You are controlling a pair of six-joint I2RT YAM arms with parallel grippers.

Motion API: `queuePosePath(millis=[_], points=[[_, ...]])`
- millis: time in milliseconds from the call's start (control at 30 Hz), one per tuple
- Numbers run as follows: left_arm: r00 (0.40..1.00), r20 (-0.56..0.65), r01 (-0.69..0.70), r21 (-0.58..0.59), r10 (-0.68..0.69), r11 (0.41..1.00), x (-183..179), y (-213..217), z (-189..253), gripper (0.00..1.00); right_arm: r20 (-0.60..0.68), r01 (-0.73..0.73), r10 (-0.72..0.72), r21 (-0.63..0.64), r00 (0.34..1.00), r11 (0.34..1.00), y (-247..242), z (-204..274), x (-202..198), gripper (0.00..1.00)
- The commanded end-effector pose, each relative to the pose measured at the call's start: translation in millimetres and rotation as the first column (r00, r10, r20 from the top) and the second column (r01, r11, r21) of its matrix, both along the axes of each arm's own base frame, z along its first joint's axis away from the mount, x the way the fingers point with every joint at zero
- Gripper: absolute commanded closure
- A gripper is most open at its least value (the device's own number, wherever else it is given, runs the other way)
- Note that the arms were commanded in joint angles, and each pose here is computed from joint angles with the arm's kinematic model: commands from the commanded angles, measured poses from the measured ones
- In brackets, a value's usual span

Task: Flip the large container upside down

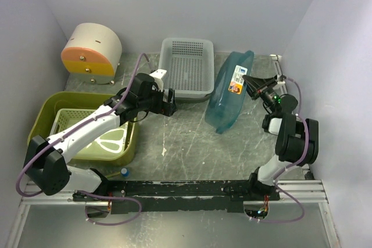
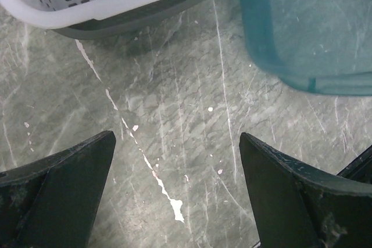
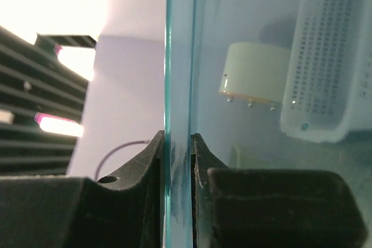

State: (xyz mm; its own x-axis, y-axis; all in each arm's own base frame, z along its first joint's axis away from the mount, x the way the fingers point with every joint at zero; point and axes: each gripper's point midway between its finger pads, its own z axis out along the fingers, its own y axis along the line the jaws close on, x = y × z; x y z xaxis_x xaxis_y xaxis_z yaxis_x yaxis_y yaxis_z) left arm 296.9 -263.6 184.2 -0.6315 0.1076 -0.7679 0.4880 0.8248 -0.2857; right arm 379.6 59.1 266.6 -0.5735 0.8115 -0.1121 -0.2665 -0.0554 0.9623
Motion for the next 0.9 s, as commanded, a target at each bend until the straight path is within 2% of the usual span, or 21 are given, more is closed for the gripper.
queuePosePath(millis=[0,133,233,433,500,600,733,800,867], points=[[0.999,0.030,0.030,-0.046,-0.028,0.998,5.4,-12.0,17.5,0.00,0.134,-0.056,0.048,0.052,0.990,0.997,-1.1,18.1,-37.3,1.00],[0.999,0.028,0.035,-0.048,-0.034,0.998,6.1,-13.5,17.5,0.00,0.037,-0.032,0.030,0.047,0.999,0.998,-16.3,-8.6,-42.2,1.00],[0.999,0.024,0.044,-0.049,-0.043,0.998,7.0,-16.6,18.2,0.00,-0.090,0.014,-0.010,0.039,0.996,0.999,-36.4,-38.8,-44.0,0.98],[0.998,0.018,0.057,-0.054,-0.056,0.997,7.8,-21.0,18.3,0.00,-0.327,0.161,-0.171,-0.057,0.929,0.985,-76.1,-103.0,-47.9,0.65],[0.998,0.016,0.062,-0.055,-0.062,0.997,7.7,-22.0,19.1,0.00,-0.396,0.181,-0.232,-0.162,0.888,0.970,-87.3,-122.4,-45.2,0.54],[0.998,0.016,0.068,-0.058,-0.067,0.996,6.0,-22.0,20.6,0.00,-0.464,0.206,-0.378,-0.379,0.801,0.902,-117.2,-134.5,-43.6,0.34],[0.997,0.010,0.079,-0.073,-0.078,0.994,2.3,-23.0,17.6,0.00,-0.436,0.233,-0.625,-0.668,0.647,0.707,-168.8,-120.8,-48.7,0.06],[0.996,0.004,0.094,-0.080,-0.094,0.992,0.7,-26.1,14.9,0.00,-0.412,0.218,-0.688,-0.743,0.597,0.633,-184.0,-116.1,-53.3,0.02],[0.994,-0.003,0.105,-0.085,-0.106,0.991,0.2,-28.5,12.3,0.00,-0.416,0.184,-0.725,-0.786,0.549,0.591,-191.1,-118.1,-56.4,0.00]])
